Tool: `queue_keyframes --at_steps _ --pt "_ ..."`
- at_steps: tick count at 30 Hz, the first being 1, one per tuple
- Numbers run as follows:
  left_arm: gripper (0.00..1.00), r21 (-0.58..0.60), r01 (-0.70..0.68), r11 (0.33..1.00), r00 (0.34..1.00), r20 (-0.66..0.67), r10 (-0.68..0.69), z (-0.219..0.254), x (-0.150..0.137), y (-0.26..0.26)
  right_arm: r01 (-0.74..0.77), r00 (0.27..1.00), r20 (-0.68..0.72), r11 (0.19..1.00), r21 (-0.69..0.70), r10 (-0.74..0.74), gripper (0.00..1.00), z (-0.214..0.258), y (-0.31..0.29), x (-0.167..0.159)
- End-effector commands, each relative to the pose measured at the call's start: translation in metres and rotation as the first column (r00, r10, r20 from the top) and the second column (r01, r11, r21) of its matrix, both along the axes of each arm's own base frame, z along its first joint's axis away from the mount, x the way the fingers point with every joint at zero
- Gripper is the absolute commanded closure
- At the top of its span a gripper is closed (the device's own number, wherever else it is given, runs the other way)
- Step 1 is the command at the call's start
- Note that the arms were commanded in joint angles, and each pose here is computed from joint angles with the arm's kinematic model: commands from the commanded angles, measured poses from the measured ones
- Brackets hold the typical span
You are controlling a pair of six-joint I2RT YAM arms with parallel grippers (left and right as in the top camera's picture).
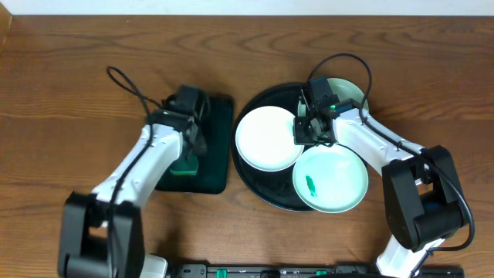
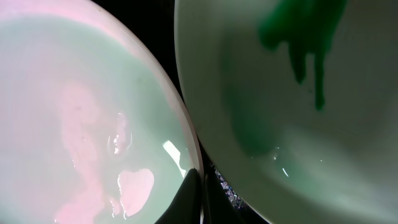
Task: Clean dirty plates on tray and stack at the side
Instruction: 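Open left gripper, release sponge, and retract left arm to the side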
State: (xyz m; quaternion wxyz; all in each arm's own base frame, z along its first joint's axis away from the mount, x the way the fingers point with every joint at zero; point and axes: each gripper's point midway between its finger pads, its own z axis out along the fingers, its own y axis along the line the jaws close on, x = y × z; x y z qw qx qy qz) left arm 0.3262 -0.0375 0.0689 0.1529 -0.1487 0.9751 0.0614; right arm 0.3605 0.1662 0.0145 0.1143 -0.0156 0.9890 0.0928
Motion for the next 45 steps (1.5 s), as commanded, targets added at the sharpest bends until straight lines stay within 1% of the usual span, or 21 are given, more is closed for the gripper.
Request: queue_keyframes --at_steps 1,3,7,12,14,16,17,18,20,30,38,42,45 --pt "0.36 -0.018 -0.043 0.999 0.986 0.162 0.045 0.055 0.022 0.013 -0.031 0.999 -0.02 0.999 0.03 0.032 0.98 -0.003 0.012 -0.007" --pt "0.34 -0.03 -0.074 0.997 0.975 0.209 0.079 0.071 0.025 0.024 -0.031 0.999 -0.021 0.999 0.03 0.032 0.97 -0.004 0.012 -0.007" --pt "0.33 -0.044 -0.156 0.987 0.951 0.262 0.162 0.09 0.023 0.053 -0.031 0.999 -0.02 0.999 0.03 0.032 0.92 -0.003 0.012 -0.007" --pt "0.32 -0.043 -0.258 0.965 0.93 0.258 0.26 0.091 0.017 0.089 -0.031 0.999 -0.021 0.999 0.03 0.032 0.84 -0.004 0.012 -0.007" --pt "0.31 -0.041 -0.288 0.957 0.923 0.253 0.289 0.089 0.015 0.1 -0.031 0.999 -0.02 0.999 0.03 0.032 0.8 -0.003 0.012 -0.007" --pt "0.31 -0.041 -0.309 0.95 0.917 0.252 0.309 0.089 0.013 0.107 -0.031 0.999 -0.021 0.999 0.03 0.032 0.7 -0.004 0.012 -0.007" --pt "0.25 -0.041 -0.315 0.948 0.915 0.252 0.315 0.089 0.013 0.11 -0.031 0.999 -0.021 0.999 0.03 0.032 0.66 -0.004 0.012 -0.007" --pt "0.23 -0.041 -0.318 0.947 0.914 0.252 0.318 0.089 0.013 0.111 -0.031 0.999 -0.021 0.999 0.03 0.032 0.65 -0.004 0.012 -0.007" --pt "0.21 -0.04 -0.321 0.946 0.914 0.248 0.321 0.089 0.012 0.112 -0.031 0.999 -0.02 0.999 0.03 0.032 0.64 -0.004 0.012 -0.007" --pt "0.2 -0.04 -0.321 0.946 0.914 0.249 0.321 0.089 0.012 0.112 -0.031 0.999 -0.019 0.999 0.03 0.032 0.64 -0.007 0.012 -0.009" --pt "0.2 -0.04 -0.321 0.946 0.914 0.249 0.321 0.089 0.012 0.112 -0.031 1.0 -0.002 0.999 0.037 0.031 0.68 -0.013 0.012 -0.008" --pt "0.2 -0.04 -0.321 0.946 0.914 0.249 0.321 0.089 0.012 0.112 -0.017 1.0 -0.003 0.999 0.041 0.017 0.78 -0.014 0.012 -0.008" --pt "0.2 -0.04 -0.321 0.946 0.914 0.249 0.321 0.089 0.012 0.112 -0.017 1.0 -0.004 0.999 0.041 0.017 0.91 -0.014 0.012 -0.009"
